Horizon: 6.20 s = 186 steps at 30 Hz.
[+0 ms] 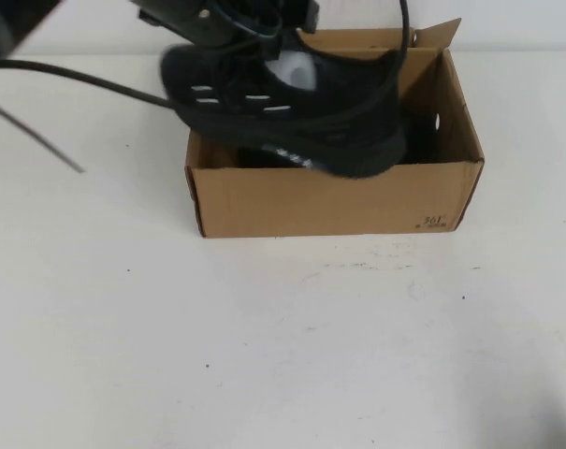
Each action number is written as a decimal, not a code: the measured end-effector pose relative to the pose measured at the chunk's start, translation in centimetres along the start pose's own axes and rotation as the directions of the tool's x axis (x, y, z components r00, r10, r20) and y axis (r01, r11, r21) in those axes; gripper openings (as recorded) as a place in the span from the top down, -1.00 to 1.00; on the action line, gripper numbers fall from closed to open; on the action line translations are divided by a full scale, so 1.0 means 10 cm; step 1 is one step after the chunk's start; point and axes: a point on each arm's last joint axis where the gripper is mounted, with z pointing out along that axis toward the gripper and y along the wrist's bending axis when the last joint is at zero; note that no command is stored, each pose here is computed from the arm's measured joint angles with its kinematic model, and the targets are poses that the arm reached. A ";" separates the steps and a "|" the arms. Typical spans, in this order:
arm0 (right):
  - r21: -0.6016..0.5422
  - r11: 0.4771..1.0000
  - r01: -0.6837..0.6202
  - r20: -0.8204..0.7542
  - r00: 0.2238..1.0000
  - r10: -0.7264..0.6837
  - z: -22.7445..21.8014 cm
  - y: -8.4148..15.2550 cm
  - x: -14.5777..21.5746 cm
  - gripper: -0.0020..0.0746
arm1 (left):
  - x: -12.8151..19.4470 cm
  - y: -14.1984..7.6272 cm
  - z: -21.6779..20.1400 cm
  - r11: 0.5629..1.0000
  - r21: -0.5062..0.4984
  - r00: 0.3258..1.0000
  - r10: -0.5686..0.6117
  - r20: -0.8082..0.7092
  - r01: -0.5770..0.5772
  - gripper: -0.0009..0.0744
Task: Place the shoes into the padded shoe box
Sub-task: Place the shoe in the shoe box
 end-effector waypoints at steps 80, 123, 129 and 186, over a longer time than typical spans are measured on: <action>0.000 1.000 0.000 0.000 1.000 0.000 0.00 0.00 0.00 0.97 | 0.12 0.00 1.28 0.975 -0.079 0.973 -0.195 0.120 0.205 0.95; 0.000 1.000 0.000 0.000 1.000 0.000 0.00 0.00 0.00 0.97 | 0.26 -0.09 1.57 0.970 -0.027 0.969 -0.237 0.073 0.240 0.54; 0.000 1.000 0.000 0.000 1.000 0.000 0.00 0.00 0.00 0.97 | 0.33 -0.09 1.57 0.970 -0.061 0.972 -0.237 0.011 0.237 0.13; 0.000 1.000 0.000 0.000 1.000 0.000 0.00 0.00 0.00 0.97 | 0.22 -0.37 1.39 0.948 0.061 0.944 -0.318 0.091 0.313 0.96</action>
